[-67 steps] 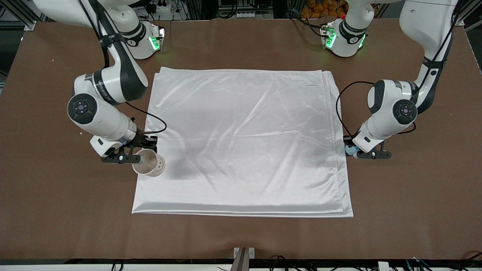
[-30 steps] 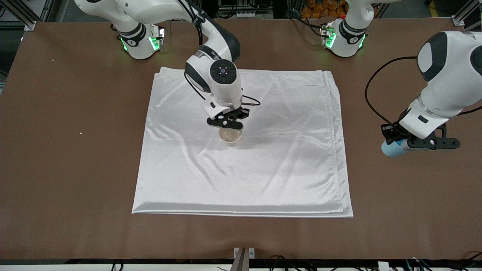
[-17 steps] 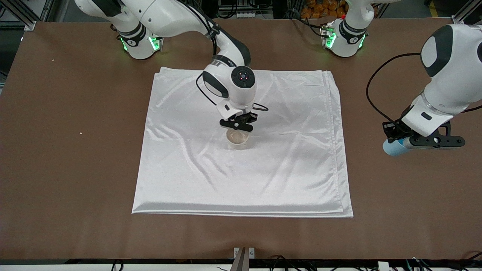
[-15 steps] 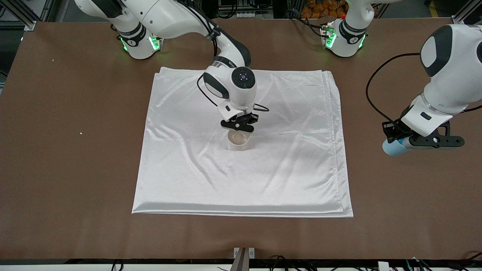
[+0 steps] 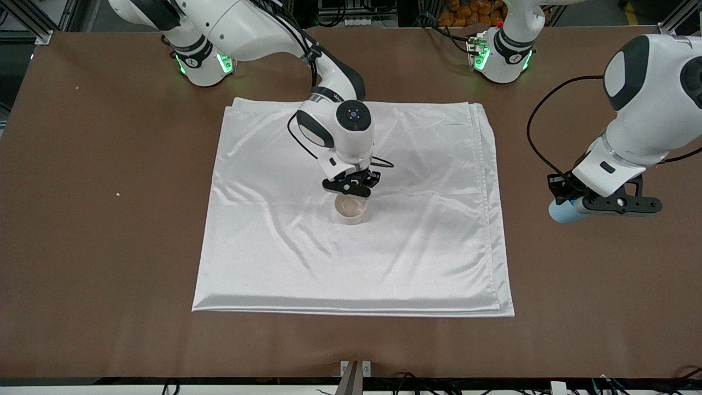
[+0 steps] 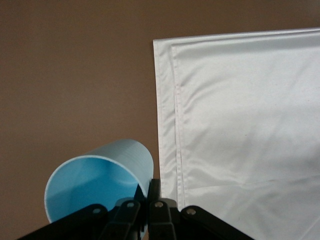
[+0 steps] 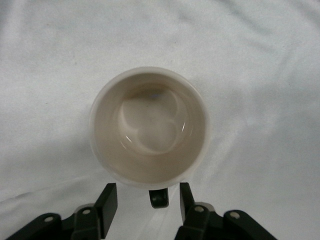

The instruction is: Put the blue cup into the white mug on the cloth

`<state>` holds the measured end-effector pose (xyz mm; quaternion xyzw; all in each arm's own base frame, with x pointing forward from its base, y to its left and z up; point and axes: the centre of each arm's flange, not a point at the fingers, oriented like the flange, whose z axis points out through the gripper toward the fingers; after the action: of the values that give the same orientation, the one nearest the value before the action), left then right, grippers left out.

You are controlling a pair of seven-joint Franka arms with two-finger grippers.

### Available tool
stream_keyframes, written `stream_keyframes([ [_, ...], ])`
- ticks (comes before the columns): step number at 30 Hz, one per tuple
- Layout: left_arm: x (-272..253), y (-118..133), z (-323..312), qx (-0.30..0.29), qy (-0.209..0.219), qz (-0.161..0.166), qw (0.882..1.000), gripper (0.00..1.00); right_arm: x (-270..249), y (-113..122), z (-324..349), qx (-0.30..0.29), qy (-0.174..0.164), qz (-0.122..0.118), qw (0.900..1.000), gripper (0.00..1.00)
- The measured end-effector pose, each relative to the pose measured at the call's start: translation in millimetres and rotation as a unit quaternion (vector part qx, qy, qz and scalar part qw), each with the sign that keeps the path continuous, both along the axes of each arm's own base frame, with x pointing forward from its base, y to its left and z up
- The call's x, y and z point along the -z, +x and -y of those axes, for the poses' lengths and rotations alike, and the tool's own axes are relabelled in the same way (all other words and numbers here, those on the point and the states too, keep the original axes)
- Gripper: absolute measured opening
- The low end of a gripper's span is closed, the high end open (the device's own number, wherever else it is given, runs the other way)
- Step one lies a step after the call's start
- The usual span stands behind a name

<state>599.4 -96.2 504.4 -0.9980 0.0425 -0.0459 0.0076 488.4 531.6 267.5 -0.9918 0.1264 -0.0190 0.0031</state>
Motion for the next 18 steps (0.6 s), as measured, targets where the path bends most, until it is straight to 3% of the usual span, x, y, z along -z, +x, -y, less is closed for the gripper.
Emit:
stream_keyframes([
  [7, 2, -3, 24, 0.013, -0.002, -0.002, 1.0, 0.04, -51, 7, 10, 0.01, 0.004, 0.001, 1.0, 0.9],
  [8, 4, -4, 29, 0.011, -0.003, -0.003, 1.0, 0.04, -63, 8, 13, 0.012, 0.008, 0.002, 1.0, 0.99],
  [14, 15, -8, 69, -0.008, -0.011, -0.012, 1.0, 0.04, -145, 17, 56, 0.041, 0.031, 0.013, 0.999, 1.0],
  [18, 23, -9, 105, -0.019, -0.017, -0.018, 1.0, 0.04, -184, 16, 95, 0.049, 0.023, 0.014, 0.998, 1.0],
])
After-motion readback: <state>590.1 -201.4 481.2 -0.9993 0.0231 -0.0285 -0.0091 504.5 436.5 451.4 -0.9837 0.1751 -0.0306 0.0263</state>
